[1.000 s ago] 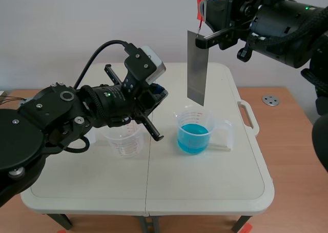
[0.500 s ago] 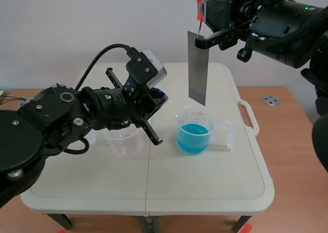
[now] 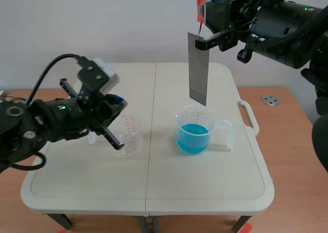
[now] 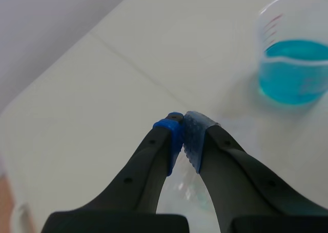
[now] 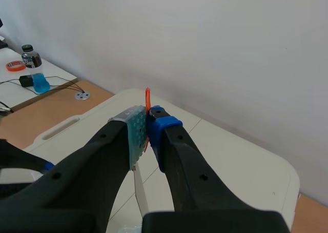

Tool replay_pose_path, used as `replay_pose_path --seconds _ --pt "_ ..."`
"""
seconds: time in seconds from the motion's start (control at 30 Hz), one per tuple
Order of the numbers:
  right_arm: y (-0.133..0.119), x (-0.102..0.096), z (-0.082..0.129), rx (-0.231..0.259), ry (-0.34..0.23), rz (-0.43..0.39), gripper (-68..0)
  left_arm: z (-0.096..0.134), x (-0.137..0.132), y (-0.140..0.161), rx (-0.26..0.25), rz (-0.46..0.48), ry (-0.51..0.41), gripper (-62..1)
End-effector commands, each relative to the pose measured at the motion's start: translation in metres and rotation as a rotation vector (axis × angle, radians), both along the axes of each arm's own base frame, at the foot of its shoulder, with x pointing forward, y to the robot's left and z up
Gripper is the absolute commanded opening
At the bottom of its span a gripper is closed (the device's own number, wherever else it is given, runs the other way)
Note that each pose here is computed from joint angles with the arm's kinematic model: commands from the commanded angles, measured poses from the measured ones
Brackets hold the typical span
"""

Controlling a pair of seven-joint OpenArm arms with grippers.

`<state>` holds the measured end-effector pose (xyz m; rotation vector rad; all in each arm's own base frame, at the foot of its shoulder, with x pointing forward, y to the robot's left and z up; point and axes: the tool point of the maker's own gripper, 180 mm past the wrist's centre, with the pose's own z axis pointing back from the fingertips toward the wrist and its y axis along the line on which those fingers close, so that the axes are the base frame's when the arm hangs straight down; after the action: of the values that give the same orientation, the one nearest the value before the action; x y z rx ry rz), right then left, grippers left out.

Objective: Hold the metal plate by the orange handle, dip it into the blue solution, take it out and point at it, then put the plate back in the beaker on the left.
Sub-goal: 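Point at the plate with the left hand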

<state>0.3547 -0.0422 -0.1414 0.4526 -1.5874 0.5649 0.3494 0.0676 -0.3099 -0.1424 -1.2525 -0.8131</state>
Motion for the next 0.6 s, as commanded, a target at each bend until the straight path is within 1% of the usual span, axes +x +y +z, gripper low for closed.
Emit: replay_pose_path --seconds 0.0,0.13,0.3,0.47,0.57 --pt "0.001 -0.003 0.019 0.019 -0.058 0.014 -66.2 0.013 -0.006 0.019 -0.02 0.027 -0.034 -59.7" --pt "0.001 -0.003 0.019 0.019 -0.058 0.014 -66.2 0.022 -0.027 0.065 -0.025 0.092 -0.044 -59.7" --pt "0.001 -0.002 0.018 0.016 -0.055 0.013 -66.2 0.036 -0.057 0.108 -0.034 0.166 -0.063 -59.7" --pt "0.001 -0.002 0.017 0.015 -0.053 0.013 -66.2 0.043 -0.091 0.138 -0.018 0.22 -0.069 -59.7" --pt "0.001 -0.002 0.015 0.007 -0.042 0.012 -66.2 0.044 -0.112 0.151 -0.038 0.253 -0.045 -59.7"
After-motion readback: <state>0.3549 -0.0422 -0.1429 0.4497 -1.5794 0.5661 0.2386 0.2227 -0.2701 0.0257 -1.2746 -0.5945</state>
